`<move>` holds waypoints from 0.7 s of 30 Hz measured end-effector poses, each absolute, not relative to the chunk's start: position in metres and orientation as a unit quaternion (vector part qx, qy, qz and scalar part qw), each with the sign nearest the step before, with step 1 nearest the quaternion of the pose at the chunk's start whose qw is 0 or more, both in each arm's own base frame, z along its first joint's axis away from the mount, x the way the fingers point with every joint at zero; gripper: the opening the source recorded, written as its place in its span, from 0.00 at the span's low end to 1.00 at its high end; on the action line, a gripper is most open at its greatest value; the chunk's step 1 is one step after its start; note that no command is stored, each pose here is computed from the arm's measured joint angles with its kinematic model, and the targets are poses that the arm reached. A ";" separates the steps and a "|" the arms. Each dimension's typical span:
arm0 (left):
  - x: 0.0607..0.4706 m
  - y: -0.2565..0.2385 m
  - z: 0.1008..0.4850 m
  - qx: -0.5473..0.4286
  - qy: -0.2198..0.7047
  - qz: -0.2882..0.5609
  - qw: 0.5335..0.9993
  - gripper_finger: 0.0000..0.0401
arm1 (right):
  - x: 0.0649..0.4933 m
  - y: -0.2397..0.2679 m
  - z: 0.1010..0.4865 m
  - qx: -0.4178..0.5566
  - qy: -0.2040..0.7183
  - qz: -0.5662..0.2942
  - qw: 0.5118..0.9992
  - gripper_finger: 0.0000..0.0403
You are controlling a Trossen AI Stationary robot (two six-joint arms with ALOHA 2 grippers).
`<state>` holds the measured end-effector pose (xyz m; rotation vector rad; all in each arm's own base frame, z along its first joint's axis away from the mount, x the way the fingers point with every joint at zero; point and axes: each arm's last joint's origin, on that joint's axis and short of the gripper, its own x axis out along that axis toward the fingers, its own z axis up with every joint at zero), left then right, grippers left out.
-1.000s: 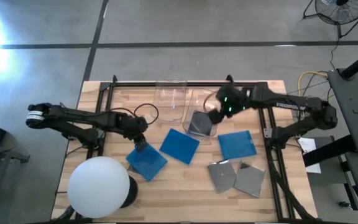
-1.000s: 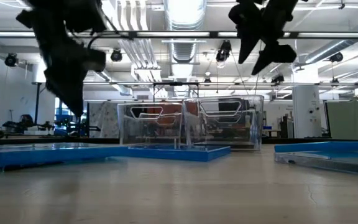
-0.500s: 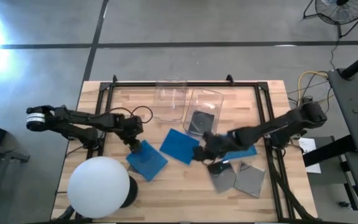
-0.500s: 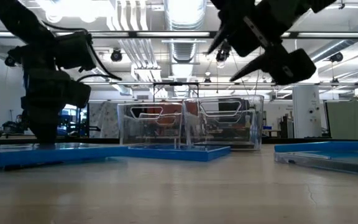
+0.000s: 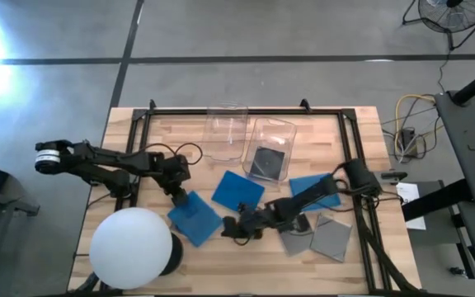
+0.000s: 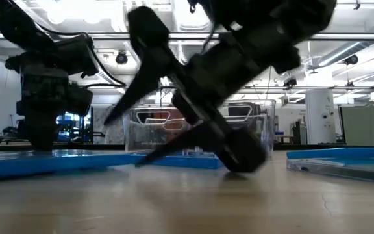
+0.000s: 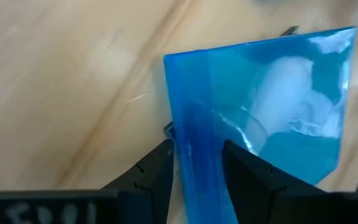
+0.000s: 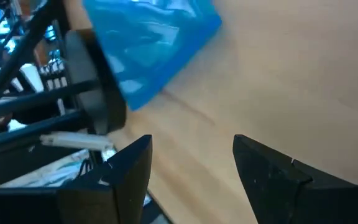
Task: Pick & place jewel cases by type
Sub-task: Put the blue CD case into the left transparent bin
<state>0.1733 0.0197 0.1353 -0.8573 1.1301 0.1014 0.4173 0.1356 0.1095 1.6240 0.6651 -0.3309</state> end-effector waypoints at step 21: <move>0.178 0.011 0.138 -0.404 0.513 -0.018 0.757 0.29 | 0.468 0.123 0.110 0.643 0.284 -0.274 0.656 0.54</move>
